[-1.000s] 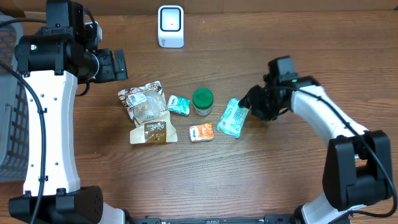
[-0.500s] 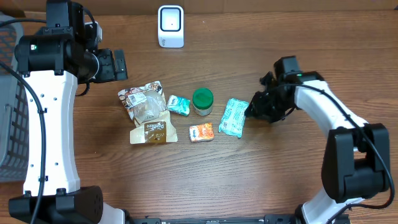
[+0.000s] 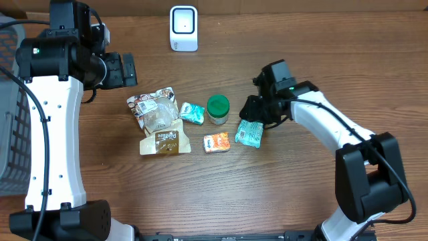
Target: Scan the item barcode
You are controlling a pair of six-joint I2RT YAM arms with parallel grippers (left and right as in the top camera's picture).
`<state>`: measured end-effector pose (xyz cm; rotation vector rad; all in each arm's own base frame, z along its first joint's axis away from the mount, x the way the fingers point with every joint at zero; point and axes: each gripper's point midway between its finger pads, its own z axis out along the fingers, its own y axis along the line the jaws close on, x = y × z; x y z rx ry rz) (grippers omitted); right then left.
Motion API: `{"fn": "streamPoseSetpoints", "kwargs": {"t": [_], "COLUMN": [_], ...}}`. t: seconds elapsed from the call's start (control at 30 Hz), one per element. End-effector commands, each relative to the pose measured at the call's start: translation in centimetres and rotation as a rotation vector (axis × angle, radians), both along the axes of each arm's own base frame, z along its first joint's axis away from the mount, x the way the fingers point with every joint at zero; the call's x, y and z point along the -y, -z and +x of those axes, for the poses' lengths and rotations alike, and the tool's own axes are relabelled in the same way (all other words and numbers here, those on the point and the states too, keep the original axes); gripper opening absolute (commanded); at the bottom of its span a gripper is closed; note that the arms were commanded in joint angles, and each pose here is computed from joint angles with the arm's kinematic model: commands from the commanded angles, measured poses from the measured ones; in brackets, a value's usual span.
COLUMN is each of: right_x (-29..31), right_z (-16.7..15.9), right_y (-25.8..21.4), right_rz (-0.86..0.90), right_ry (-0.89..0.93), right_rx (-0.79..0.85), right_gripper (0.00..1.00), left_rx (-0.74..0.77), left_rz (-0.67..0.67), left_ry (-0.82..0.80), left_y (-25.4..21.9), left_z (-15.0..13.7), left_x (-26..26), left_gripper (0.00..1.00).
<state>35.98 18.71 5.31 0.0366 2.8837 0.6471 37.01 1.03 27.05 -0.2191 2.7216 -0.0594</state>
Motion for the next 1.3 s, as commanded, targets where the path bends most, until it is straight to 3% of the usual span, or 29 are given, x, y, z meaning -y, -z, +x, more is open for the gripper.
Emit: {"fn": "streamPoseSetpoints", "kwargs": {"t": [0.0, 0.17, 0.43, 0.63, 0.87, 1.03, 1.1, 1.17, 1.27], "right_x": [1.3, 1.2, 2.7, 5.5, 8.9, 8.9, 9.2, 9.8, 10.6], "right_z": [2.3, 2.8, 1.4, 1.8, 1.2, 1.1, 1.2, 1.0, 0.2], "right_y": [0.6, 1.5, 6.3, 6.1, 4.0, -0.1, -1.9, -3.0, -3.3], "right_rz": [-0.09, -0.099, -0.172, -0.196, -0.203, -0.119, -0.099, -0.086, -0.041], "right_ry": [0.2, 0.209, 0.328, 0.505, 0.565, 0.409, 0.347, 0.298, 0.227], "right_rx": [0.033, 0.037, -0.097, -0.145, -0.207, -0.192, -0.169, -0.167, -0.188], "right_gripper": [0.22, 0.12, 0.04, 0.04, 0.04, 0.16, 0.24, 0.38, 0.44], "left_rx": [0.011, 0.011, 0.011, 0.011, 0.011, 0.011, 0.011, 0.011, 0.011], "left_rz": [0.011, 0.011, 0.011, 0.011, 0.011, 0.011, 0.011, 0.011, 0.011], "left_ry": [0.015, 0.015, 0.015, 0.015, 0.015, 0.015, 0.015, 0.016, 0.016], "left_y": [-0.3, -0.3, -0.3, -0.3, -0.3, -0.3, -0.3, -0.3, -0.3], "left_z": [0.2, 0.2, 0.2, 0.2, 0.2, 0.2, 0.2, 0.2, 0.2], "left_x": [-0.1, -0.1, -0.1, -0.1, -0.1, -0.1, -0.1, 0.0, 0.0], "left_gripper": [1.0, 1.0, 1.0, 0.99, 0.99, 1.0, 1.0, 0.99, 0.99]}}
